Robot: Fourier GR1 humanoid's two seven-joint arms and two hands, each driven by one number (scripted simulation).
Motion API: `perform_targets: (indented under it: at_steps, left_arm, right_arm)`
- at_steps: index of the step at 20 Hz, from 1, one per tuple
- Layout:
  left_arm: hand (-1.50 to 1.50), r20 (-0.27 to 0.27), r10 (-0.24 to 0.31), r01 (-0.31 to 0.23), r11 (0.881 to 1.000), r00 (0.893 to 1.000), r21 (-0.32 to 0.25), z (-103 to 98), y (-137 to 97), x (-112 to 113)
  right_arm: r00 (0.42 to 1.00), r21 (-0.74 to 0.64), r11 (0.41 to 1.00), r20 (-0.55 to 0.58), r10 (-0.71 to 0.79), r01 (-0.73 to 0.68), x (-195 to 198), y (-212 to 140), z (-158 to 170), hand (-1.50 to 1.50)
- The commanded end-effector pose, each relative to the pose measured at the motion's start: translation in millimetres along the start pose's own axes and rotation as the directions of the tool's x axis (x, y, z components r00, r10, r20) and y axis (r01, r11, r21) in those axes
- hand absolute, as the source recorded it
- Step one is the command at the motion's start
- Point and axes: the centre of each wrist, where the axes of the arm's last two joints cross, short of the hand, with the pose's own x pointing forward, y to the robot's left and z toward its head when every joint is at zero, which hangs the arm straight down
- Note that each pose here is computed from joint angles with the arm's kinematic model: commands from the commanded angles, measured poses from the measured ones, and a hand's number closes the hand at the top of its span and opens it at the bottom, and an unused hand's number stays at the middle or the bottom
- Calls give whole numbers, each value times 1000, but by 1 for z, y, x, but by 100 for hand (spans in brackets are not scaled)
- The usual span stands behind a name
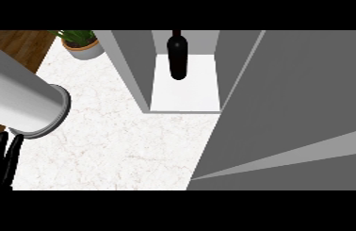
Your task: Pick up the wine, place it into the cabinet and close the cabinet
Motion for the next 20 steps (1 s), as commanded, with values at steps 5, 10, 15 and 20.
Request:
perform_targets:
  at_steps: [5, 10, 15, 20]
  left_arm:
    - [-150, 2, 14, -14, 1000, 1000, -14, -12, 18, 15]
    - [-150, -19, 6, -6, 1000, 1000, -8, -20, 36, 14]
    - [-150, -33, 57, -58, 997, 998, -41, -22, 32, 25]
    - [-150, -29, 96, -98, 993, 995, -59, -23, 23, 9]
  right_arm:
    - [995, 69, 998, 104, -7, -1, 11, 40, -4, 150]
    - [990, 36, 999, 141, 29, -34, 8, 48, -19, 150]
    - [984, -40, 996, 158, 79, -74, 9, 60, -31, 150]
    - [979, -49, 992, 162, 124, -117, 20, 46, -63, 150]
